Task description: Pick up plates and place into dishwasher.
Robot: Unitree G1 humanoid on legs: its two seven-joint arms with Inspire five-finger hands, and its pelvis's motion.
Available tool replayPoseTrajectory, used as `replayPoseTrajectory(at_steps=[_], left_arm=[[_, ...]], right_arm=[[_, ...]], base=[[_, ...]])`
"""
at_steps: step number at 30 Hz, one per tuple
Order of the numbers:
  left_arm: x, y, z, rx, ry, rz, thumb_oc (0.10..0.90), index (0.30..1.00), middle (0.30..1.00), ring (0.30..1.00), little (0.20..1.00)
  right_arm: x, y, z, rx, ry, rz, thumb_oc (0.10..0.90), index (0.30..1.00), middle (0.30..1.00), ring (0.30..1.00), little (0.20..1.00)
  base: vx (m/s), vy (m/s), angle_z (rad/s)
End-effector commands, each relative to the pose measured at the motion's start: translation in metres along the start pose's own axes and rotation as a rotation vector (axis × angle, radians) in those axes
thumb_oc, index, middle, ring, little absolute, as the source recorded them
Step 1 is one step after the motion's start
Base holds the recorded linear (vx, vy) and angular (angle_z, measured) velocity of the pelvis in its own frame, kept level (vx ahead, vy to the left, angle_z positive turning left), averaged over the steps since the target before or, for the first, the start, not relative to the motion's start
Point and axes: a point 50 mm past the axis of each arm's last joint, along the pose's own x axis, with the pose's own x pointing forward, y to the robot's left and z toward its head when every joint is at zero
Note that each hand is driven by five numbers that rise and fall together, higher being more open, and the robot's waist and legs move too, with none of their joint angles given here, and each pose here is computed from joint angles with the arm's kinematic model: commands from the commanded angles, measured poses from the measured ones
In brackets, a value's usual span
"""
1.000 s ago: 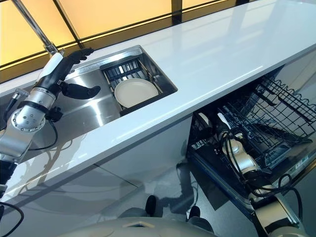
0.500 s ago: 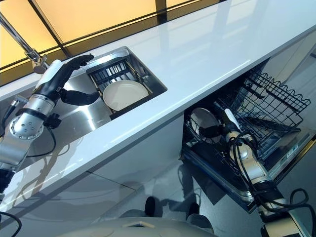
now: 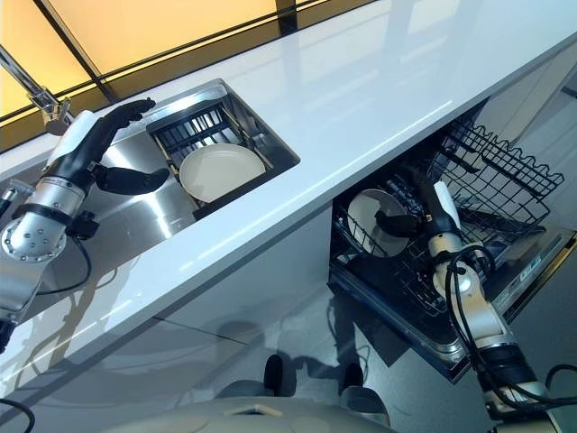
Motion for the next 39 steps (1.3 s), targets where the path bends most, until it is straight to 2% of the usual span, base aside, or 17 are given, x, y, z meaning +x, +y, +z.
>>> replayPoseTrajectory(at_steps=[1,6,10,14,22,30,39], left_arm=[[0.006,0.062,0.019,0.084,-0.084,0.234,0.800,0.900,0.900,0.900,0.900],[0.009,0.074,0.018,0.133,-0.041,0.230,0.800,0.900,0.900,0.900,0.900],[0.012,0.089,0.018,0.093,-0.022,0.263,0.800,0.900,0.900,0.900,0.900],[0.016,0.103,0.023,-0.057,-0.025,0.328,0.800,0.900,0.900,0.900,0.900],[0.027,0.101,0.008,-0.272,0.086,0.349,0.800,0.900,0.900,0.900,0.900],[0.034,0.091,-0.008,-0.251,0.168,0.300,0.800,0.900,0.900,0.900,0.900],[0.046,0.103,-0.009,-0.241,0.202,0.347,0.800,0.900,0.900,0.900,0.900]], right_arm=[[0.004,-0.043,0.069,-0.036,-0.380,-0.165,0.800,0.900,0.900,0.900,0.900],[-0.005,-0.063,0.084,-0.111,-0.472,-0.306,0.800,0.900,0.900,0.900,0.900],[-0.011,-0.078,0.096,-0.142,-0.544,-0.413,0.800,0.900,0.900,0.900,0.900],[-0.009,-0.079,0.088,-0.155,-0.479,-0.373,0.800,0.900,0.900,0.900,0.900],[-0.008,-0.076,0.081,-0.206,-0.442,-0.287,0.800,0.900,0.900,0.900,0.900],[-0.002,-0.076,0.094,-0.231,-0.489,-0.278,0.800,0.900,0.900,0.900,0.900],[0.005,-0.076,0.108,-0.229,-0.547,-0.296,0.800,0.900,0.900,0.900,0.900]], base=[[0.00,0.004,-0.05],[0.00,0.009,-0.06],[0.01,0.031,-0.09],[0.03,0.064,-0.09],[0.04,0.090,-0.11],[-0.07,0.104,-0.20],[-0.08,0.020,-0.06]])
